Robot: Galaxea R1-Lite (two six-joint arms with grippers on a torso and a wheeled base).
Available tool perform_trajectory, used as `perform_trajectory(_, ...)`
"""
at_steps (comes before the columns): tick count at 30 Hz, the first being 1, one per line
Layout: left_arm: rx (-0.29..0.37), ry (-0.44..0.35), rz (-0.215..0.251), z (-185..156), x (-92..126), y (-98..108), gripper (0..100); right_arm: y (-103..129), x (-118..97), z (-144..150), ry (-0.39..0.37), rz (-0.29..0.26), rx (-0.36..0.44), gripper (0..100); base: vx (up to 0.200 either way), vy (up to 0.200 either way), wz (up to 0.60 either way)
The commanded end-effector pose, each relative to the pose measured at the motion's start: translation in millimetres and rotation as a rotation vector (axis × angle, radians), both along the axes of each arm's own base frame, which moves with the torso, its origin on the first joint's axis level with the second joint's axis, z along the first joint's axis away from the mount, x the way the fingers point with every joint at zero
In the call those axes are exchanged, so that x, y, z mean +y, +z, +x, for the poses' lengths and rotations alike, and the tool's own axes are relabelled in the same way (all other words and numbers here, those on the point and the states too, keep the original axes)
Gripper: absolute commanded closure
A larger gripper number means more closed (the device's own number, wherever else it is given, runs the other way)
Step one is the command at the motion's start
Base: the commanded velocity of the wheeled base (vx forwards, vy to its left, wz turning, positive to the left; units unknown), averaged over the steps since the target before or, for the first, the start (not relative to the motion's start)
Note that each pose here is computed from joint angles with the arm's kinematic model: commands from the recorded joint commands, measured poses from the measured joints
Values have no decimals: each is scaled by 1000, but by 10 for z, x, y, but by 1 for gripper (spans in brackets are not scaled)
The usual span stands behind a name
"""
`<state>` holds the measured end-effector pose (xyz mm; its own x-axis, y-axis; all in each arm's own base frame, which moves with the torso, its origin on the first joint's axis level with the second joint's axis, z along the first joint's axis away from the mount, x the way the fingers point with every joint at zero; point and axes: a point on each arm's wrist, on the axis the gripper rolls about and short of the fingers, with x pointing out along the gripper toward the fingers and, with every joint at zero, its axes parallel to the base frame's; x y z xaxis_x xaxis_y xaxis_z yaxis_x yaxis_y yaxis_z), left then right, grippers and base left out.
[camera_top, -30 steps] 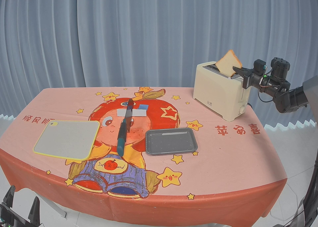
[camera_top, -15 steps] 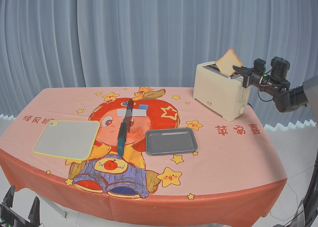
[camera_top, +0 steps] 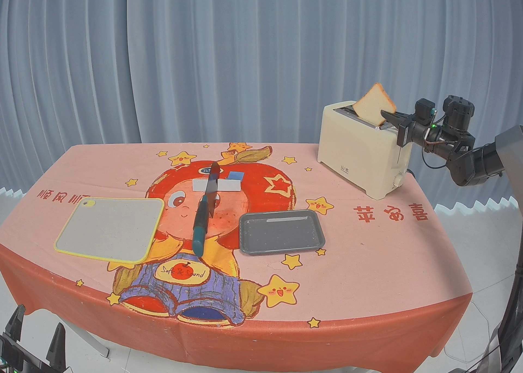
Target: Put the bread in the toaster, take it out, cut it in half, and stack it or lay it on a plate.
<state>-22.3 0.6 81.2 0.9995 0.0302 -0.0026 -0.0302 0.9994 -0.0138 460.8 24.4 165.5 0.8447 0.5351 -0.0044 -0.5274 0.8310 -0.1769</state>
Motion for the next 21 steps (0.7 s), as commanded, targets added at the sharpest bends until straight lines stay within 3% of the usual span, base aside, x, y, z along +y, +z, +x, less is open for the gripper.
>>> perform_trajectory(1,17,0,-2,13,0,-49,0,12,13,14,3,0,-7,100,0,0,0)
perform_trajectory(21,19,0,-2,14,0,-48,0,-17,7,34,1,0,-1,100,0,0,0)
